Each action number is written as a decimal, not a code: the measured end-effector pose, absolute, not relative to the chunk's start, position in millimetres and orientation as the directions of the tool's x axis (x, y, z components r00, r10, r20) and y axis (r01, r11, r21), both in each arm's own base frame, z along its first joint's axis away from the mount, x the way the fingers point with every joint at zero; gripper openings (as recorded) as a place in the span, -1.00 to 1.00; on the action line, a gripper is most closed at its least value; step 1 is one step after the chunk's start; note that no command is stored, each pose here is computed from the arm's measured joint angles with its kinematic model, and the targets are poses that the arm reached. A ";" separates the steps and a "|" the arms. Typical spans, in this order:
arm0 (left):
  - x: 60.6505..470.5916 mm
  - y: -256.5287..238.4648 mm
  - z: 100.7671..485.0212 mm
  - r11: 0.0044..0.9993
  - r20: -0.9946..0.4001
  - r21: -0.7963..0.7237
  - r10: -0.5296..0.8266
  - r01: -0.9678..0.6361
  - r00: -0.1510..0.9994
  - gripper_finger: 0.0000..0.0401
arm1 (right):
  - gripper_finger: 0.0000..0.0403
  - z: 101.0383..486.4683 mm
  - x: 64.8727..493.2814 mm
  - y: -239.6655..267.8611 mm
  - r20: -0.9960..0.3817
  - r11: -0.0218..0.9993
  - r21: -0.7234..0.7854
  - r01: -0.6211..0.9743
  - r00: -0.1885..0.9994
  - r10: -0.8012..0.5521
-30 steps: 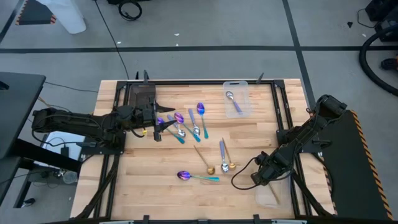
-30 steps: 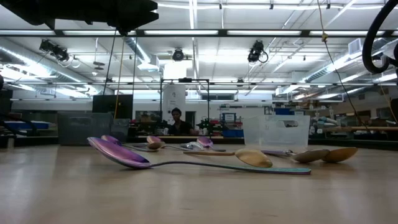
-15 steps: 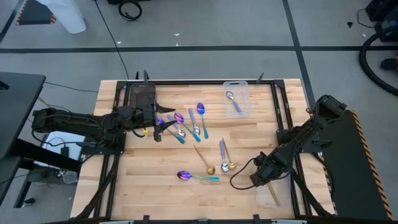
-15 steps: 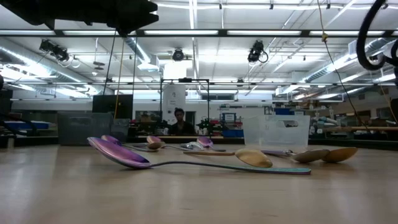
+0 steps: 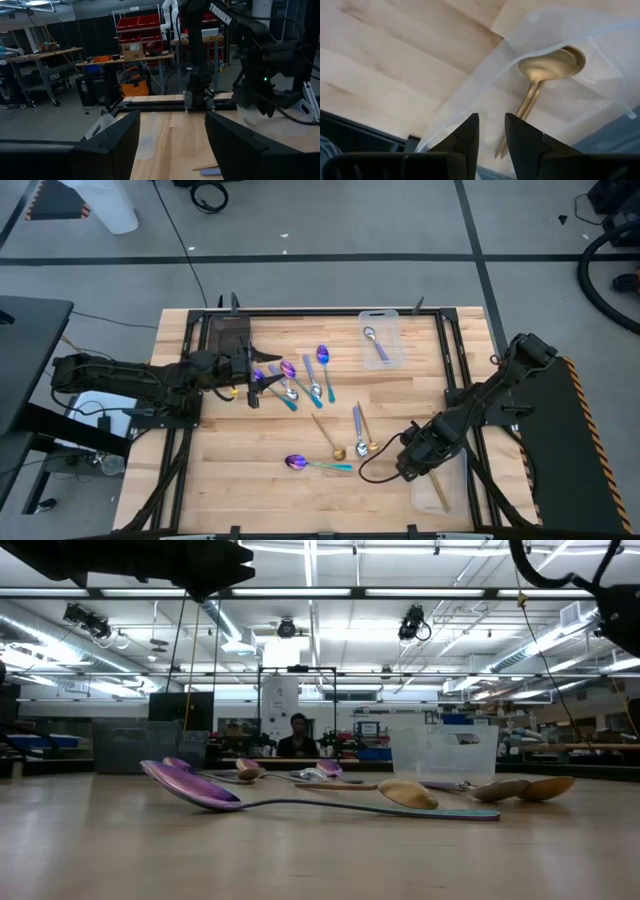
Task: Sort silverware by color (type)
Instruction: Put the purple spoon into the bottom transparent bin
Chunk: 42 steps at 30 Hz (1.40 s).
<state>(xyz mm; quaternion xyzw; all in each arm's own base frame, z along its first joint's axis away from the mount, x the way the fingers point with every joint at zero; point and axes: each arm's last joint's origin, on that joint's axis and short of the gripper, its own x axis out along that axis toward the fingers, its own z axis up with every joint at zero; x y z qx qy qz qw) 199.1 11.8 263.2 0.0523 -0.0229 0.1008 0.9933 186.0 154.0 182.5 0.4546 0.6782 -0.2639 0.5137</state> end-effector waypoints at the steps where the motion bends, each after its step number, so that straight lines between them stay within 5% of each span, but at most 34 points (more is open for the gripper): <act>1: 199.1 11.8 262.8 0.974 0.052 0.100 0.198 -0.202 0.979 0.15 | -0.49 185.8 187.2 153.5 -0.937 0.455 0.107 0.884 -0.063 0.342; 25: 198.6 -3.9 244.2 0.992 -0.139 -0.017 0.120 -0.124 0.983 0.15 | -0.49 216.5 223.2 109.8 -0.950 0.591 0.202 0.781 0.010 0.312; 42: 196.3 -18.3 236.1 0.991 -0.222 -0.108 0.050 -0.075 0.974 0.15 | -0.49 217.6 249.8 70.3 -0.957 0.744 0.290 0.602 0.203 0.208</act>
